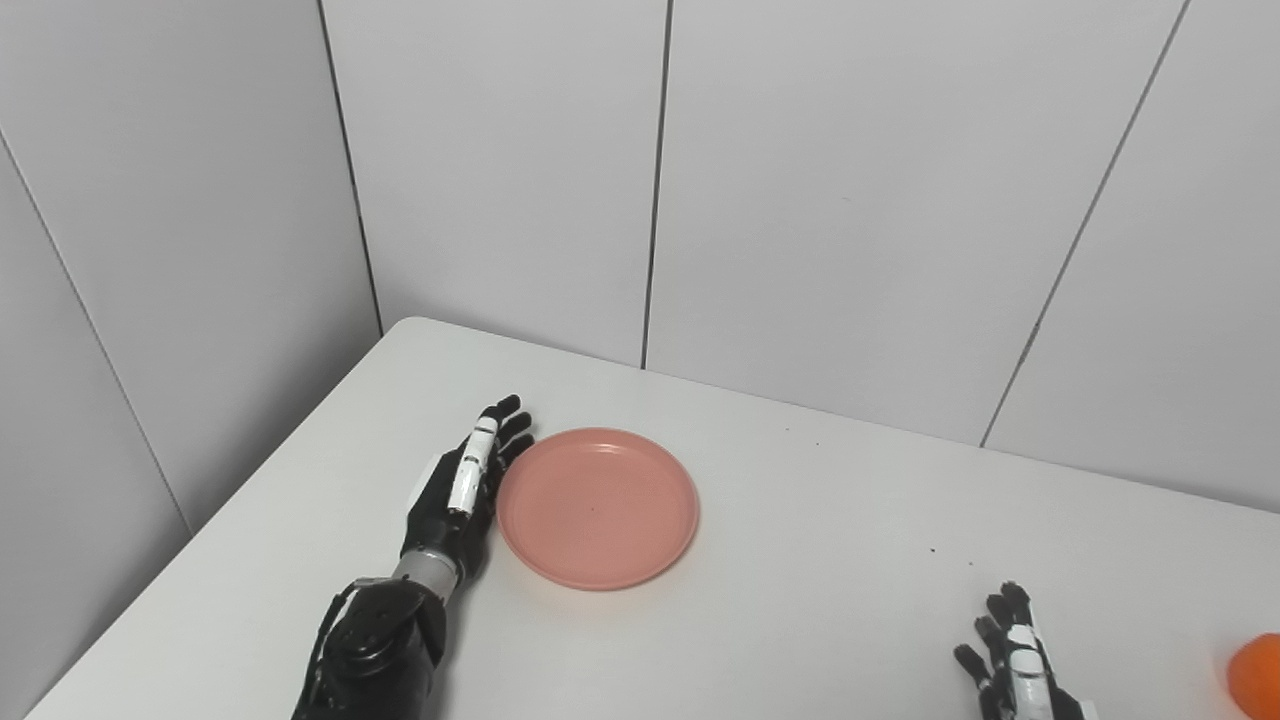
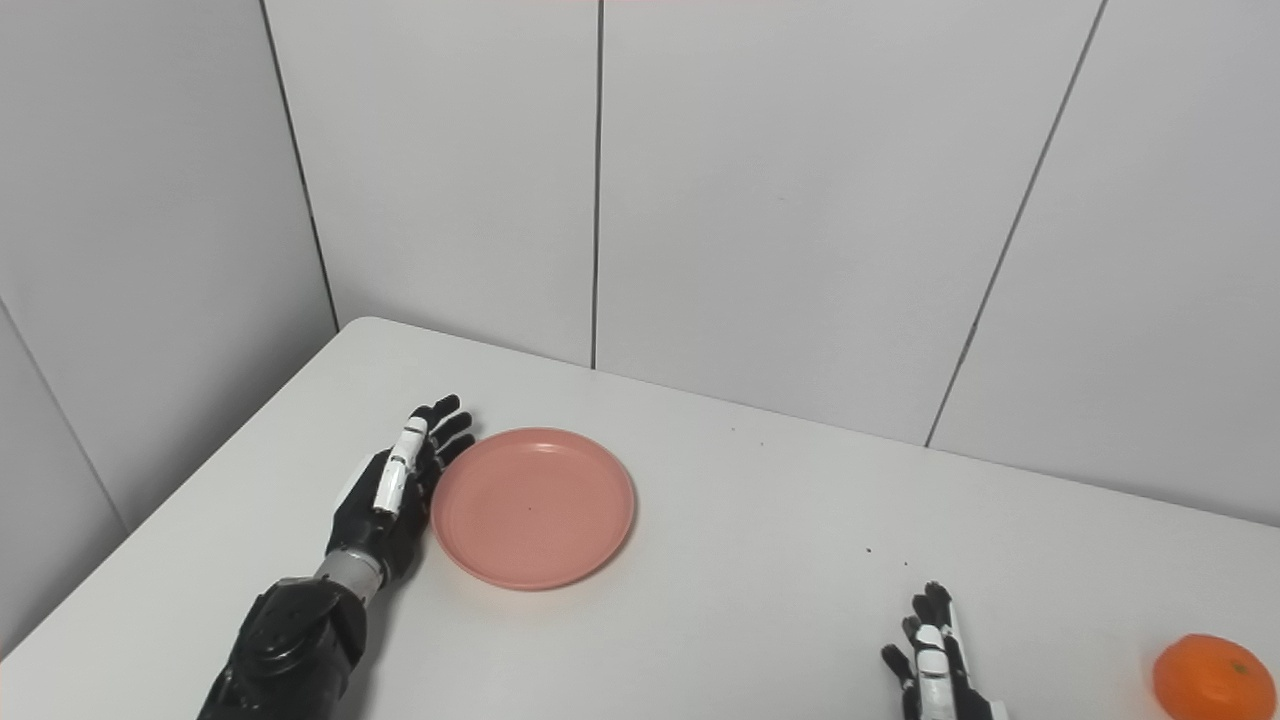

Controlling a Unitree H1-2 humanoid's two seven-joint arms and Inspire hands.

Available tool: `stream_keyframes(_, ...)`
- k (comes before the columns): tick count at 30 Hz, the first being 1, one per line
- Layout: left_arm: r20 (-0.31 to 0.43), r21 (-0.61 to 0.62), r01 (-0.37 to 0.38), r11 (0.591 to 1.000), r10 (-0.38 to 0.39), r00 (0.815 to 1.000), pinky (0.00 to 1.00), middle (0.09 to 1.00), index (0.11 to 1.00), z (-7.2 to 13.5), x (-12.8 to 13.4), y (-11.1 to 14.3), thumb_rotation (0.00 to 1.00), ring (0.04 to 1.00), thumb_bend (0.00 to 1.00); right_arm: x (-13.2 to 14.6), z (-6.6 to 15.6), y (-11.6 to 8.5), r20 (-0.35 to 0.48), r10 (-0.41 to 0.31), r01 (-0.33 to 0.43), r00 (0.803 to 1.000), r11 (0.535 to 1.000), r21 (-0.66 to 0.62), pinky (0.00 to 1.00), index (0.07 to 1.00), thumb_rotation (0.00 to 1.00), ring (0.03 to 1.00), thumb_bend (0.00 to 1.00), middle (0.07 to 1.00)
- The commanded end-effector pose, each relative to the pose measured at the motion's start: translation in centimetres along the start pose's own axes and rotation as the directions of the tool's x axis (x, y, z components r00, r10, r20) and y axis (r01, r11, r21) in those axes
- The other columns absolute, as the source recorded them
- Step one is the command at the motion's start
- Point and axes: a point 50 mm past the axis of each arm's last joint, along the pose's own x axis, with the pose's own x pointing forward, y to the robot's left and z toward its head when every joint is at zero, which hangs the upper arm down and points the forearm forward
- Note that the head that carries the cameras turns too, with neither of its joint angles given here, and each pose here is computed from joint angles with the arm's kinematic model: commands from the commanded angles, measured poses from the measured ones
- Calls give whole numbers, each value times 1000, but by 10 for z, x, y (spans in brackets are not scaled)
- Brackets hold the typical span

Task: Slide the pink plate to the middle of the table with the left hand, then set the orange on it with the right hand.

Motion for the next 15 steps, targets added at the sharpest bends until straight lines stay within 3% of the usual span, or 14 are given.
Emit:
stream_keyframes(1,14,-18,72,997,-72,997,917,924,899,6,6,-25,1000,921,337,3,10,4,31,9,-9,999,1000,6,1000,999,1000,993,223,995)
stream_keyframes(15,-9,-25,143,989,-143,990,913,925,901,-1,6,-62,1000,925,357,4,8,7,31,0,0,1000,1000,2,1000,988,1000,986,244,988)
